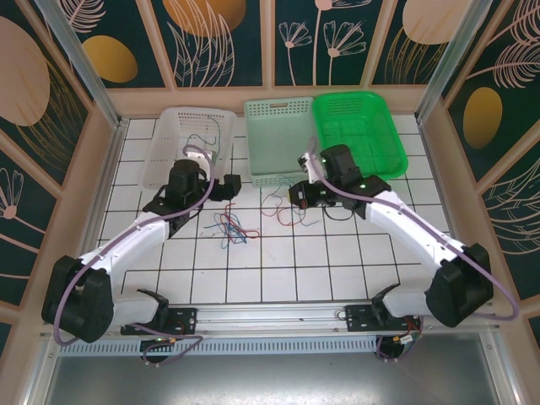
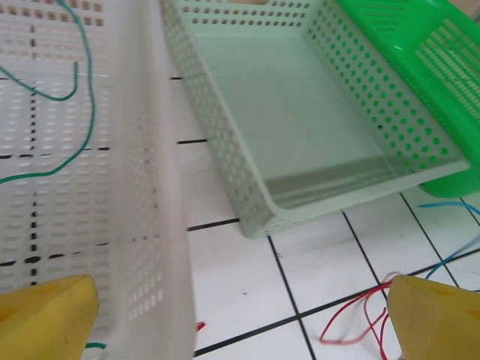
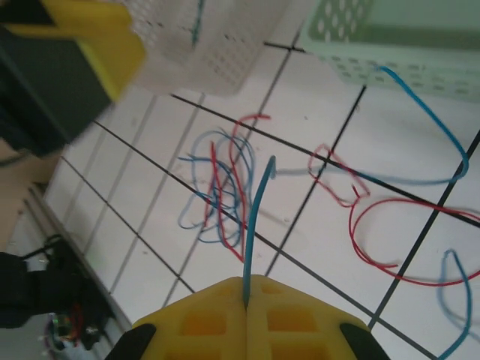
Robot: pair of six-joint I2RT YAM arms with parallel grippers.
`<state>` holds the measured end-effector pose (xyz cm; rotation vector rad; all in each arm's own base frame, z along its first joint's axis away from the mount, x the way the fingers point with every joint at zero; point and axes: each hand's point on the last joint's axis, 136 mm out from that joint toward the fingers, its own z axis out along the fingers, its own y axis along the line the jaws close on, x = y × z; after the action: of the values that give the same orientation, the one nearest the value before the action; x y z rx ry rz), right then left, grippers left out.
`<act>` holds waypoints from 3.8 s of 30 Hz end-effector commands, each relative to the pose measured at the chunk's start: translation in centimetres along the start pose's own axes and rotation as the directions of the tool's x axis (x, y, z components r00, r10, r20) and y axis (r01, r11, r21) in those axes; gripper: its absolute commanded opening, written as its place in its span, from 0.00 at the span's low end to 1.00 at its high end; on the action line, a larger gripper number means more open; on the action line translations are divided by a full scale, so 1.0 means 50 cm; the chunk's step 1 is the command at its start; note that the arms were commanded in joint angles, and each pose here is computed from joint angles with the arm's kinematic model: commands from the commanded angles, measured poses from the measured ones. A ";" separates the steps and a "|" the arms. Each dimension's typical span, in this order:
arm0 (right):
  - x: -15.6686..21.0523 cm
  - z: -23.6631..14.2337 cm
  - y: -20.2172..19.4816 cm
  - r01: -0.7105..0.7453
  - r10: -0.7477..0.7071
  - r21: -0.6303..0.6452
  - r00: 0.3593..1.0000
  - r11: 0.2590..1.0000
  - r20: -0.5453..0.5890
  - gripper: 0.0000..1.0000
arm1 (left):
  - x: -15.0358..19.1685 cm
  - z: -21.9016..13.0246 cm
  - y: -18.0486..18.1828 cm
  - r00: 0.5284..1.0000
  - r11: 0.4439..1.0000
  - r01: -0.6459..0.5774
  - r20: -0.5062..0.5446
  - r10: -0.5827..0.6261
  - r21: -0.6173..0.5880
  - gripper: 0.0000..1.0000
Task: Untangle the cables
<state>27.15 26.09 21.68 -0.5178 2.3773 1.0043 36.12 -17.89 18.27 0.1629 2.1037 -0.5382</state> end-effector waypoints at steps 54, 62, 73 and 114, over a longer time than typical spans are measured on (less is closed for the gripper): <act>-0.171 -0.369 0.251 0.206 0.002 -0.434 0.902 0.877 0.432 0.00 | 0.055 0.136 -0.488 0.999 0.728 -0.052 0.040 0.033 0.684 0.86; -0.168 -0.379 0.260 0.216 -0.003 -0.435 0.898 0.874 0.440 0.00 | 0.055 0.154 -0.487 0.999 0.744 -0.043 0.034 0.027 0.667 0.62; -0.268 -0.473 0.193 0.172 -0.123 -0.016 0.763 0.985 0.635 0.00 | 0.155 0.213 -0.404 0.989 0.865 -0.043 -0.104 0.109 0.500 0.10; -0.475 0.022 -0.155 0.045 -0.006 -0.110 0.945 0.993 0.327 0.00 | 0.191 0.136 -0.348 0.993 0.883 -0.002 -0.105 0.058 0.469 0.08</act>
<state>49.80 24.26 29.25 -0.3563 2.0760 1.0901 30.84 -36.84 11.34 0.5136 2.0832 -0.9971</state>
